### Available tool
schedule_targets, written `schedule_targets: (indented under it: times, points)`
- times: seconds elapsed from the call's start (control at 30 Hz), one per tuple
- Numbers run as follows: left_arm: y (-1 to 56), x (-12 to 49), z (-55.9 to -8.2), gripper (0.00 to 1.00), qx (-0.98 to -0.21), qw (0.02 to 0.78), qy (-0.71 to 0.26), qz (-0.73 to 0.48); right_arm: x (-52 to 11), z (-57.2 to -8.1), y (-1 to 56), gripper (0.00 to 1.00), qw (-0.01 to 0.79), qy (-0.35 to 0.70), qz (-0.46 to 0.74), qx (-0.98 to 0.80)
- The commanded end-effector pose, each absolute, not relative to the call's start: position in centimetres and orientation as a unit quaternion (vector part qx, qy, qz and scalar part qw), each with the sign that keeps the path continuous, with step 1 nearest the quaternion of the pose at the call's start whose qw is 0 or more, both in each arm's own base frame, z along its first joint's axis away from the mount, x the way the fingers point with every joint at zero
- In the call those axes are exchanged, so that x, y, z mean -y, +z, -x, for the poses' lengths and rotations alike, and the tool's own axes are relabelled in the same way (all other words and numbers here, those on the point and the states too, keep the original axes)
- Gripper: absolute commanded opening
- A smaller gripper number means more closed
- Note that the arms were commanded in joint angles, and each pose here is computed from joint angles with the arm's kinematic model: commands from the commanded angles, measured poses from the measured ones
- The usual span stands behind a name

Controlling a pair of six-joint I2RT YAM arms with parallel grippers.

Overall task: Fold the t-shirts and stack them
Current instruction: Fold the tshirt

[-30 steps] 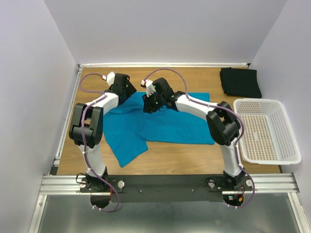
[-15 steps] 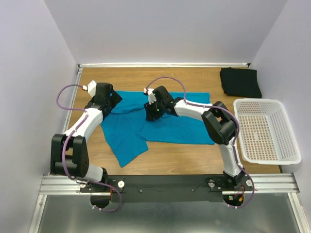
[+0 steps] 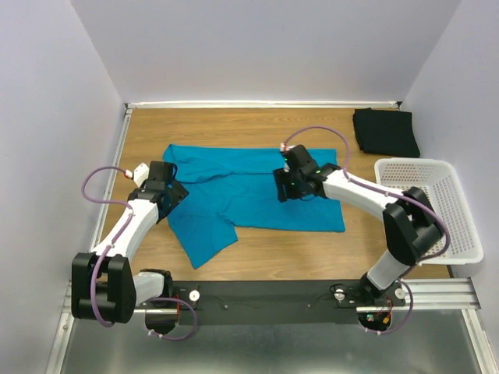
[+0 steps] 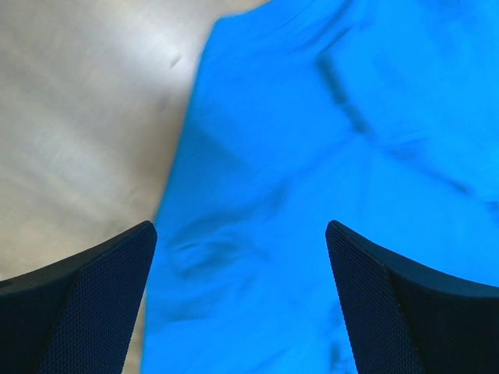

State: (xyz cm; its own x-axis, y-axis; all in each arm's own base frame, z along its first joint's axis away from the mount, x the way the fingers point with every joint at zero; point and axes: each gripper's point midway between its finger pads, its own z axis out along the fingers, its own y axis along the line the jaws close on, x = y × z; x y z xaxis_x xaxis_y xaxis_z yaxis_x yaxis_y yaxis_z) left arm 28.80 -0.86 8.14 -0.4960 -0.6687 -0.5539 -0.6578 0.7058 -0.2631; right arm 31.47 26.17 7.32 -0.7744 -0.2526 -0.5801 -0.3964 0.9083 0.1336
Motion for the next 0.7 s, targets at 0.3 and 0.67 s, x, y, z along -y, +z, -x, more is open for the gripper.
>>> schedule_targets:
  times: [0.3, 0.67]
  points:
    - [5.0, -0.8, -25.3, 0.71, -0.881, 0.252, 0.063, 0.396, -10.9, -28.5, 5.9, 0.70, 0.228, 0.025, -0.067, -0.971]
    - [2.3, 0.4, -25.2, 0.59, -0.906, 0.209, 0.049, 0.366, -10.4, -26.9, 2.0, 0.61, 0.171, 0.028, -0.084, -0.981]
